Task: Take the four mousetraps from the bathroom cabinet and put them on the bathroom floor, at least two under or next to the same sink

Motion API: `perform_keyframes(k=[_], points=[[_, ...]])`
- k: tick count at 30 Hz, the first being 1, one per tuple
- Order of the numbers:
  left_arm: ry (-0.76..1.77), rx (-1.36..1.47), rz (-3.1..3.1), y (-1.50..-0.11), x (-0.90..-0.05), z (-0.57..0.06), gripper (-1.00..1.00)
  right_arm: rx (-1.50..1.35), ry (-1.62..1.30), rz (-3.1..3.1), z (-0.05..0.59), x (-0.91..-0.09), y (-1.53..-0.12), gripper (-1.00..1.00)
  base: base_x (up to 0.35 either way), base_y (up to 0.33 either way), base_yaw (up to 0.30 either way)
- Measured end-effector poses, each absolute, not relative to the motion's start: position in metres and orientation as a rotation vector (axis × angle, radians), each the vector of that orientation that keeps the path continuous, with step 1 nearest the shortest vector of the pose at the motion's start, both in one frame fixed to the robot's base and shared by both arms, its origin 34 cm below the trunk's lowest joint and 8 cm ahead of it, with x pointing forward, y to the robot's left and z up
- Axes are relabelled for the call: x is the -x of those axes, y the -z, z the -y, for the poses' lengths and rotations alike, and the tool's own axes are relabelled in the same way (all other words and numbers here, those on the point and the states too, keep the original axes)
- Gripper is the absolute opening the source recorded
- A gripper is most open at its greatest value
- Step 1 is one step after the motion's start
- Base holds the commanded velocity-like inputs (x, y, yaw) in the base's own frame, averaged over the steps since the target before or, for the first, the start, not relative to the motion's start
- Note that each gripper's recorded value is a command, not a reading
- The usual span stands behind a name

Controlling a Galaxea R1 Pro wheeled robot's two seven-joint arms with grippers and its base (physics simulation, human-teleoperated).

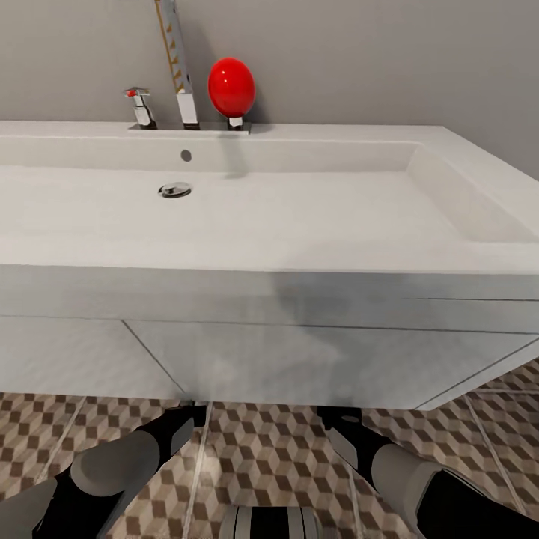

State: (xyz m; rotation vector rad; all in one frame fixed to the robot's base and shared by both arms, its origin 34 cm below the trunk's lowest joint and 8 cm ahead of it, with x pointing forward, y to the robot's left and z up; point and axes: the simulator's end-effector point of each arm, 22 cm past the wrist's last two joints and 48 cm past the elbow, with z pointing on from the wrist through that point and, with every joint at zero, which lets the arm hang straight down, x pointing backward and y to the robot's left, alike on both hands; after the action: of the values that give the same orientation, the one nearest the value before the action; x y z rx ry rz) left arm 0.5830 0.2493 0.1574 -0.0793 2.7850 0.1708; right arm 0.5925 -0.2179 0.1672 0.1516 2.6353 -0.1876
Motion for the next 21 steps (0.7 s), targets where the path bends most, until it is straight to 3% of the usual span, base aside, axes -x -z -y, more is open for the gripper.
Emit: perform_keyframes(k=[21], points=[[-0.173, 0.078, -2.805, -0.1476, -0.5758, -0.2494, -1.00, -0.150, 0.188, -2.651, 0.2189, -0.5868, -0.1576, -1.00, 0.000, 0.000, 0.000]])
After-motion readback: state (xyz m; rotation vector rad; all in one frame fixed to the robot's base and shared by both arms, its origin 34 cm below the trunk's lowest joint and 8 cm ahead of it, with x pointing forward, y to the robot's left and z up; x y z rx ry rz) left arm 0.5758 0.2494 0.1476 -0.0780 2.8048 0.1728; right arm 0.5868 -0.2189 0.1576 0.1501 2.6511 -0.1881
